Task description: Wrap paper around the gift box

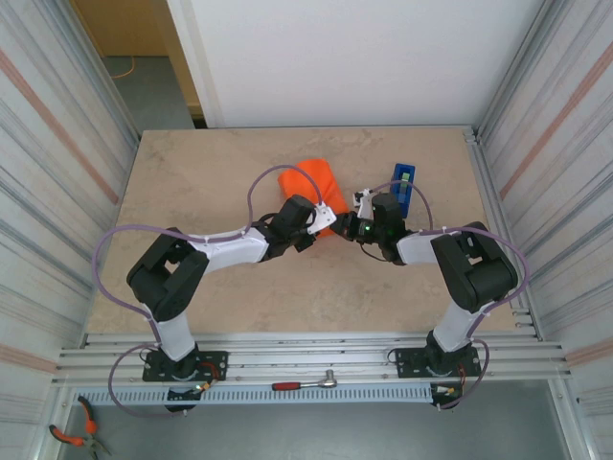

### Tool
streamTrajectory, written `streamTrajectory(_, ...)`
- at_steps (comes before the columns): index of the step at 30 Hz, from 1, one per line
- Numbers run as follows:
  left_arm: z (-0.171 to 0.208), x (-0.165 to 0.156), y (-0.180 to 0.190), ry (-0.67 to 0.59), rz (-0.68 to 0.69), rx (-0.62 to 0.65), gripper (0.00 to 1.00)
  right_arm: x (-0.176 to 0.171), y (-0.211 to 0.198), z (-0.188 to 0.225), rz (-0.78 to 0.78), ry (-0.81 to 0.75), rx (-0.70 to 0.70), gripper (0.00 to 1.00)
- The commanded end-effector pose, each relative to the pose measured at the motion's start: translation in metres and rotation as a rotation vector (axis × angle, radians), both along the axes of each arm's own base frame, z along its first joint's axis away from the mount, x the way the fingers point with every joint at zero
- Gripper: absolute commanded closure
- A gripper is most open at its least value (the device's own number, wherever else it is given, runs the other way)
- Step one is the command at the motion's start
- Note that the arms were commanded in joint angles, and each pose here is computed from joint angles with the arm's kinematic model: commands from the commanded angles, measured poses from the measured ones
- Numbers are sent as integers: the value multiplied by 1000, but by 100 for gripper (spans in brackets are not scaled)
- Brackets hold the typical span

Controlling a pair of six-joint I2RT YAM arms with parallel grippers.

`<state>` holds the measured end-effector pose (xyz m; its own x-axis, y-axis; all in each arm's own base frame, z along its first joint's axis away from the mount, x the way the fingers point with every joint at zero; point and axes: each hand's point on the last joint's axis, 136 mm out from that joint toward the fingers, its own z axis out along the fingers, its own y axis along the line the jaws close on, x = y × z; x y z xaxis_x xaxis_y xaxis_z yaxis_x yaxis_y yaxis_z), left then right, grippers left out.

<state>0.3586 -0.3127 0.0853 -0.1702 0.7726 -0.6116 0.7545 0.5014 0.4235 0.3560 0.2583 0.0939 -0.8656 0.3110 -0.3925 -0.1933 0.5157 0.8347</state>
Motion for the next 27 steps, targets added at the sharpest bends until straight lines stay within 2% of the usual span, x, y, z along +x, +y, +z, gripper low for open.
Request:
streamTrajectory(1, -38, -34, 13, 145, -43, 82, 68, 5, 4, 16, 23, -48, 9, 91)
streamTrajectory(10, 8, -23, 9, 118, -13, -62, 48, -4, -7, 26, -4, -65, -14, 91)
streamTrajectory(16, 42, -12, 15, 133, 47, -218, 42, -18, -18, 17, -19, -39, -57, 91)
streamTrajectory(20, 60, 0, 27, 149, 119, -325, 36, -25, -21, 6, -18, -8, -86, 91)
streamTrajectory(27, 83, 31, 70, 205, 336, -530, 27, -28, -8, -19, 18, 36, -145, 92)
